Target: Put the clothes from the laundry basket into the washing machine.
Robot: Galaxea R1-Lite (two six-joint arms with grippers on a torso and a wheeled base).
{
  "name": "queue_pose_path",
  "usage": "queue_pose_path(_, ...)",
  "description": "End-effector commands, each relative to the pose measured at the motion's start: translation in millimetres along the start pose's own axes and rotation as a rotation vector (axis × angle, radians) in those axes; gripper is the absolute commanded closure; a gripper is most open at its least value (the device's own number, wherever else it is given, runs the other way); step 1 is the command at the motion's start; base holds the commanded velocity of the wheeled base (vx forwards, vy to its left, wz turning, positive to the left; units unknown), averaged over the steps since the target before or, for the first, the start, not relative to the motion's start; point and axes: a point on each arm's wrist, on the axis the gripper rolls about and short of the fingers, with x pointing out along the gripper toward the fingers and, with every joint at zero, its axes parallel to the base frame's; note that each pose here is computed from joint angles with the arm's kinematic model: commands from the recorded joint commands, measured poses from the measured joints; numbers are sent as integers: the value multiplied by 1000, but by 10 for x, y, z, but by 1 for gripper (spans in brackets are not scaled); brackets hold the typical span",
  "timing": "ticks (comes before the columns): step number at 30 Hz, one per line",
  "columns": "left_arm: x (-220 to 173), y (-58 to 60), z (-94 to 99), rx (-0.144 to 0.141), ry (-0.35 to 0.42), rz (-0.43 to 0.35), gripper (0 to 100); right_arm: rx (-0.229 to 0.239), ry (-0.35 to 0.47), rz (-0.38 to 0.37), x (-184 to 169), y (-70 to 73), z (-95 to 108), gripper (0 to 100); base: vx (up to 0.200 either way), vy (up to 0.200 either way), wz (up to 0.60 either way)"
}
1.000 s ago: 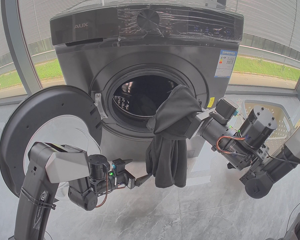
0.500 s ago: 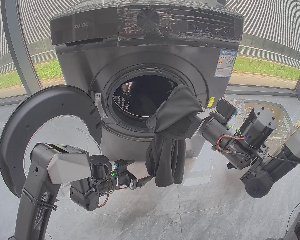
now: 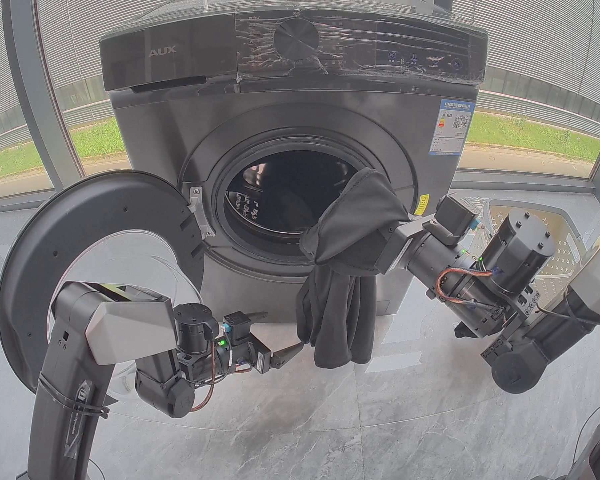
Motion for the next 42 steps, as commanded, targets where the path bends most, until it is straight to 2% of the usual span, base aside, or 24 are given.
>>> queue_pose_path(1,-12,-25,6,0,4,-6,0,-2,-1,-7,0,-28,3,100,0,0,0)
queue_pose_path(15,36,-119,-6,3,6,-34,0,-1,0,-4,14,-16,-12,100,0,0,0)
queue_pose_path(26,154,-36,-87,10,-11,-14,0,0,-4,7,13,30,2,100,0,0,0)
queue_pose_path(42,328,4,-135,24,-50,-13,0,10,7,42,15,171,-42,100,0,0,0)
